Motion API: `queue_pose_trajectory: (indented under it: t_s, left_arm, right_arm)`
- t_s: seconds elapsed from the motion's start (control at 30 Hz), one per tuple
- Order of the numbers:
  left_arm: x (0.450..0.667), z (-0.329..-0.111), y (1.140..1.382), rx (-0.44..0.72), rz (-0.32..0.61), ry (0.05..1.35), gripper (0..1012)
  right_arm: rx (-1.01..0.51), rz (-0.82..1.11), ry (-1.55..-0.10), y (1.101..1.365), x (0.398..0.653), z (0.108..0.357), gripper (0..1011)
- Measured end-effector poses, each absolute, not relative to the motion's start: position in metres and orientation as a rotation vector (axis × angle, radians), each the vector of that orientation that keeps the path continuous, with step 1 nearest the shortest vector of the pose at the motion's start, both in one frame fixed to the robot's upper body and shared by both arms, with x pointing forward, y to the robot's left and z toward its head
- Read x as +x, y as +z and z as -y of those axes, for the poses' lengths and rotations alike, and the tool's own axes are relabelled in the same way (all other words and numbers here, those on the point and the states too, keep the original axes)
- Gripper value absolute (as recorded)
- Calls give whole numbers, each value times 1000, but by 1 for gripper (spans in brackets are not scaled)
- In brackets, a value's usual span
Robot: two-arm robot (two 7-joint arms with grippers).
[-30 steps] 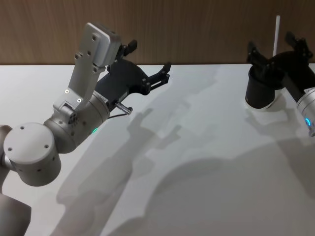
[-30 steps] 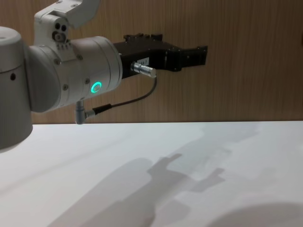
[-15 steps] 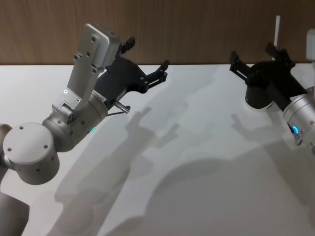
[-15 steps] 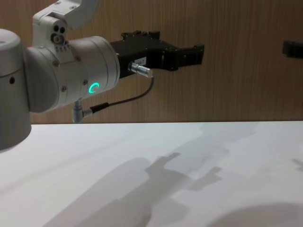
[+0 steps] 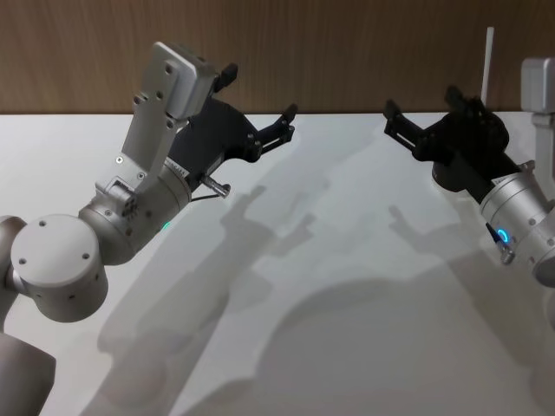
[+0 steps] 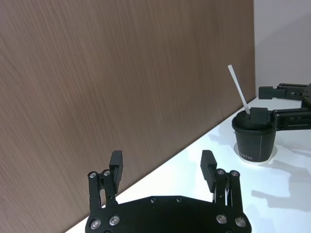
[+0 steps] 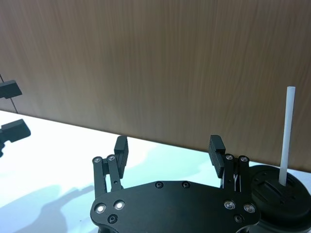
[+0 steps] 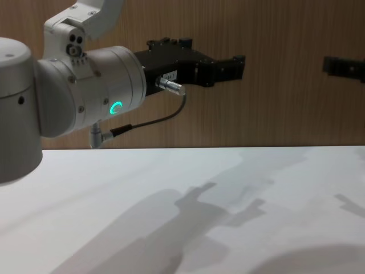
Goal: Pick up the straw with one hand, pass it to the other hand, and insert it into the cup.
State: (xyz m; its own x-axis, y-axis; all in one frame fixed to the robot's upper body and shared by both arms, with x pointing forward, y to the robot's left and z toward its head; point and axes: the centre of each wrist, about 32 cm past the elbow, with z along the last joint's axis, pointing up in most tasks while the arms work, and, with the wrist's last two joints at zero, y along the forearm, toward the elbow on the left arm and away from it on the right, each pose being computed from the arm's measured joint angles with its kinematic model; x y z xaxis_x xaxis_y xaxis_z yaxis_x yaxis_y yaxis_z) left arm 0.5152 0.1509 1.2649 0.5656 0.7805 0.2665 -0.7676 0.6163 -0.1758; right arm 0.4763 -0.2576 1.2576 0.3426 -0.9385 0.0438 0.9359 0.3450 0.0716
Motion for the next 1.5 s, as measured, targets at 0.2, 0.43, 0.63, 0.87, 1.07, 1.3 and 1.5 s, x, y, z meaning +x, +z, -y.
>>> queue_pose_trajectory:
  t_s: [0.2, 0.43, 0.63, 0.87, 1.07, 1.3, 1.5]
  left_arm:
    - [517, -150, 1264, -38, 335, 911, 1003]
    - [519, -149, 1264, -33, 336, 902, 1003]
    - [520, -149, 1264, -32, 336, 898, 1003]
    - [520, -148, 1264, -31, 336, 894, 1002]
    - [521, -148, 1264, -30, 336, 892, 1003]
    - [521, -148, 1263, -29, 335, 891, 1003]
    - [521, -148, 1263, -29, 335, 890, 1003]
  right_arm:
    - [38, 70, -1210, 1257, 476, 255, 1001]
    - [38, 62, -1204, 1256, 475, 253, 1001]
    - [39, 59, -1202, 1256, 475, 252, 1001]
    - [38, 57, -1200, 1256, 475, 251, 1001]
    - [38, 55, -1199, 1256, 475, 250, 1001]
    - [37, 55, -1198, 1256, 475, 250, 1001]
    - [37, 55, -1198, 1256, 475, 250, 1001]
